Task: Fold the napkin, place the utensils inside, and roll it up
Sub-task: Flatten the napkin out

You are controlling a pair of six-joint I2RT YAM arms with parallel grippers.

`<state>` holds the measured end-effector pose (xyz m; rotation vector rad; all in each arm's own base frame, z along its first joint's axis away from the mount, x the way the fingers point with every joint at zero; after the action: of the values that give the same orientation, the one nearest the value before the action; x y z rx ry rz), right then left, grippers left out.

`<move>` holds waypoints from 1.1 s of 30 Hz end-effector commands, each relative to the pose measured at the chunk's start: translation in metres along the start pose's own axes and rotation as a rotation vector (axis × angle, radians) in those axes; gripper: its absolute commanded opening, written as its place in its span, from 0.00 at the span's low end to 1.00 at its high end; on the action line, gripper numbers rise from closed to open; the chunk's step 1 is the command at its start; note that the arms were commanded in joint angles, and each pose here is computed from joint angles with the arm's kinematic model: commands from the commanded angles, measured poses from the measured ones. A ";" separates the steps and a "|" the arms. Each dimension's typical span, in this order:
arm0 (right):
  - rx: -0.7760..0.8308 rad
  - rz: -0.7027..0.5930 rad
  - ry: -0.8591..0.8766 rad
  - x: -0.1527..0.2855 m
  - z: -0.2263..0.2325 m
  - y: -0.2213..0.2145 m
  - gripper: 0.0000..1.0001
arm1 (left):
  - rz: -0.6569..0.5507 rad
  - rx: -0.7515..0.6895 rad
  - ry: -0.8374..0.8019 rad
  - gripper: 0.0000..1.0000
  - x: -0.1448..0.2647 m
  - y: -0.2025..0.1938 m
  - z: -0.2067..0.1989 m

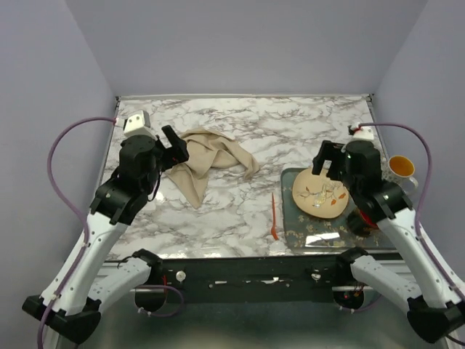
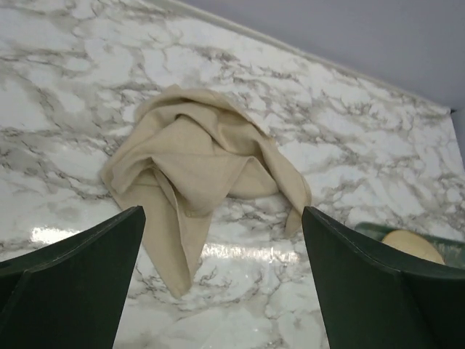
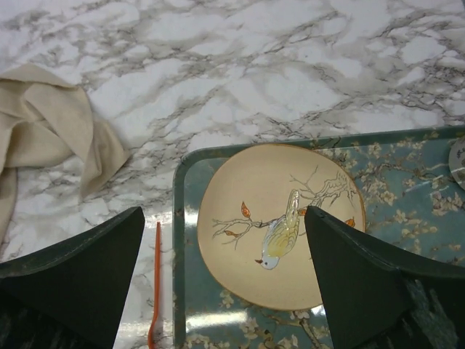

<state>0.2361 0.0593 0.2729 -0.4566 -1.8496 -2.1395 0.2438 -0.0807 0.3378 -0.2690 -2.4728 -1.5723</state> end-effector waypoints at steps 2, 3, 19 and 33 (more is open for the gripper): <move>0.079 0.186 0.189 -0.050 0.053 -0.007 1.00 | 0.324 -0.106 -0.077 0.90 -0.042 -0.057 -0.024; 0.077 0.231 0.295 -0.055 0.072 -0.011 1.00 | 0.382 -0.119 -0.112 0.89 -0.048 -0.067 -0.029; 0.073 0.558 0.624 -0.191 0.199 -0.097 0.78 | 0.645 -0.503 0.176 0.66 -0.199 -0.165 0.004; 0.084 0.633 0.614 -0.209 0.211 -0.143 0.68 | 0.689 -0.642 0.220 0.66 -0.232 -0.211 0.006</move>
<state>0.3773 0.2767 0.0899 -0.3008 -1.2456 -1.5317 0.4013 -0.1767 0.0854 -0.9216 -1.4149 -1.8069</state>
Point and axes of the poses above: each gripper's point midway between its finger pads, its own x axis back along the fingers, its own z axis along the line the jaws close on, y = z × x, the point moved 3 cm from there along x, back along the fingers, and after that the axes turned 1 degree about x, right-handed, at the moved point
